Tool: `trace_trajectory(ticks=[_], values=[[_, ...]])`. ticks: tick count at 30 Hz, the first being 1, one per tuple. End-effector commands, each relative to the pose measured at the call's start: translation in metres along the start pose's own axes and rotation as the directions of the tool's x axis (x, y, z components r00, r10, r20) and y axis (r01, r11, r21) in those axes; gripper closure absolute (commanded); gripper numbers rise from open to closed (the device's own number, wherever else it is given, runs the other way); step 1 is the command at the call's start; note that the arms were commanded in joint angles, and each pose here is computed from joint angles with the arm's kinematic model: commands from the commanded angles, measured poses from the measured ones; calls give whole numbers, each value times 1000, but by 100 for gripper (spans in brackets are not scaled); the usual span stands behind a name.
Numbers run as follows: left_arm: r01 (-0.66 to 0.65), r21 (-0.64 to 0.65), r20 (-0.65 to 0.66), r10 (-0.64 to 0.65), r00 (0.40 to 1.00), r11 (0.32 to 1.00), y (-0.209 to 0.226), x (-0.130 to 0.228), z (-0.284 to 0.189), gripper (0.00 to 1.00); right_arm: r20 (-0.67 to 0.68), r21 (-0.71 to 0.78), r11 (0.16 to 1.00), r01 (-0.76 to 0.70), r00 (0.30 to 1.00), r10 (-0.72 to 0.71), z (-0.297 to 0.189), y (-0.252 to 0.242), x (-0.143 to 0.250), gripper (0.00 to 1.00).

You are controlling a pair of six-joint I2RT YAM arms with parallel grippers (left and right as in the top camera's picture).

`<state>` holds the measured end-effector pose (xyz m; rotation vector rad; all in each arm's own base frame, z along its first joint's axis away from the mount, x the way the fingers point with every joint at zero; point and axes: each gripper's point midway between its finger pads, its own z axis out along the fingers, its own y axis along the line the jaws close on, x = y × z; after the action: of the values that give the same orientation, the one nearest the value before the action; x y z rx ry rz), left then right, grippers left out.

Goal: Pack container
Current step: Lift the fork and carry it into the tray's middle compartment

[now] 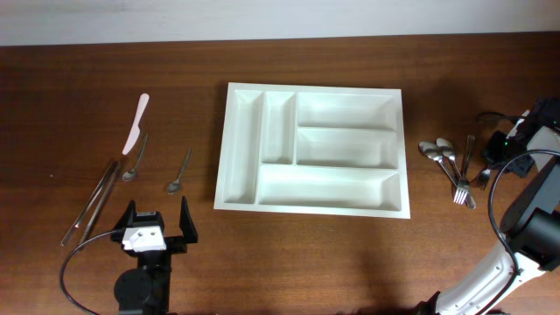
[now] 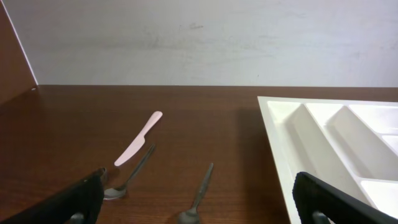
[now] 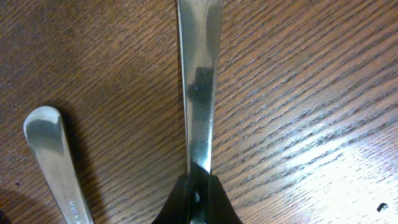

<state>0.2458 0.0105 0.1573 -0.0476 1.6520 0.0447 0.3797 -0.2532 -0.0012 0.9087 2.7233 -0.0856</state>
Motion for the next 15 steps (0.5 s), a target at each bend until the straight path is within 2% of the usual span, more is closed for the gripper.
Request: trace_trajectory(ticks=[1,15], values=[[3,15,4,-3,1000,1000,-3,0,0,1,-91,2,1000,-6,996,7,22,0,28,96],[3,16,4,-3,1000,1000,-3,0,0,1,52,-45,999,31,998,-29,-63,14,-55,96]])
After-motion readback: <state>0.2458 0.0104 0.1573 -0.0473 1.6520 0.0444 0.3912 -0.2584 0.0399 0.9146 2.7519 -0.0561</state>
